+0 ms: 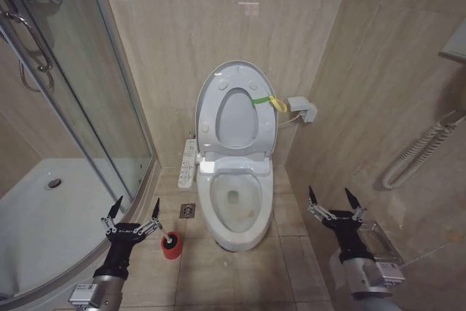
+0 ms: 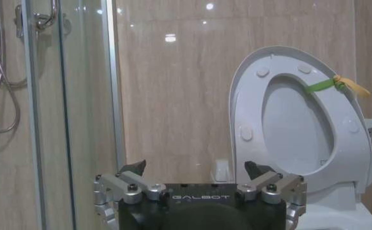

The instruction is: Open the toilet lid, clean the toilet bowl with a toilet brush, close the toilet lid, and flush.

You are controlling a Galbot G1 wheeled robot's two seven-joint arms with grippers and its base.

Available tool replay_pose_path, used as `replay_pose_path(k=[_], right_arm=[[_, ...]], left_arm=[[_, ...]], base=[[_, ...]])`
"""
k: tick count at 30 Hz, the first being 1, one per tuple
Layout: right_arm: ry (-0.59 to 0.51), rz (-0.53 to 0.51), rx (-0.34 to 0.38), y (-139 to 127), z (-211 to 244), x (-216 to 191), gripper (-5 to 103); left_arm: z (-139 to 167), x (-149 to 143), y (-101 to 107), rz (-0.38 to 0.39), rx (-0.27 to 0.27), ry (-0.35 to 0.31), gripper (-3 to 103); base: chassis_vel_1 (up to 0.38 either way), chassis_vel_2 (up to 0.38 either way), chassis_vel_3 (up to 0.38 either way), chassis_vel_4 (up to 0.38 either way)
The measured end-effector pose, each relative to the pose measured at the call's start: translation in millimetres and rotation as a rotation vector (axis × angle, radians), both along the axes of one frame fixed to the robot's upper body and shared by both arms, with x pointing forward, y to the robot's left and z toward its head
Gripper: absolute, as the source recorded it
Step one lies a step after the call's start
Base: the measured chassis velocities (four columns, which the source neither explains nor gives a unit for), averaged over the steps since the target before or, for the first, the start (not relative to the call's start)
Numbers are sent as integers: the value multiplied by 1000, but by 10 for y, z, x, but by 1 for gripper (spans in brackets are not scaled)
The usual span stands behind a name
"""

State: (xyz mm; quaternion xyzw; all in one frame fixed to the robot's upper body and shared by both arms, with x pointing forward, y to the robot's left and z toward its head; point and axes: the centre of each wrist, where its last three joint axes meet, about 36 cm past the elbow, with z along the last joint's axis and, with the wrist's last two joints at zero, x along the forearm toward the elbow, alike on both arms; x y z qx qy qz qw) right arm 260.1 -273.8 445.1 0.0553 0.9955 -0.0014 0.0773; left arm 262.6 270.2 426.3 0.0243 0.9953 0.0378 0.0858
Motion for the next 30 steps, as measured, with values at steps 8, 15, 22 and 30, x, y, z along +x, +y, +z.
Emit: replay_pose_path(k=[8,15,22,30], right_arm=[[-16,3,18,22,92,-34,100],[-1,-3,46,107,0,-111,100],[-3,-7,37,83,-1,-116,100],[-8,-6,35,85,34,-115,100]], left_arm=[[0,0,0,0,0,0,100],[0,0,0,0,0,0,100],[0,0,0,0,0,0,100],[0,0,0,0,0,0,100]], base=[[0,0,0,0],[0,0,0,0],[0,0,0,0],[0,0,0,0]])
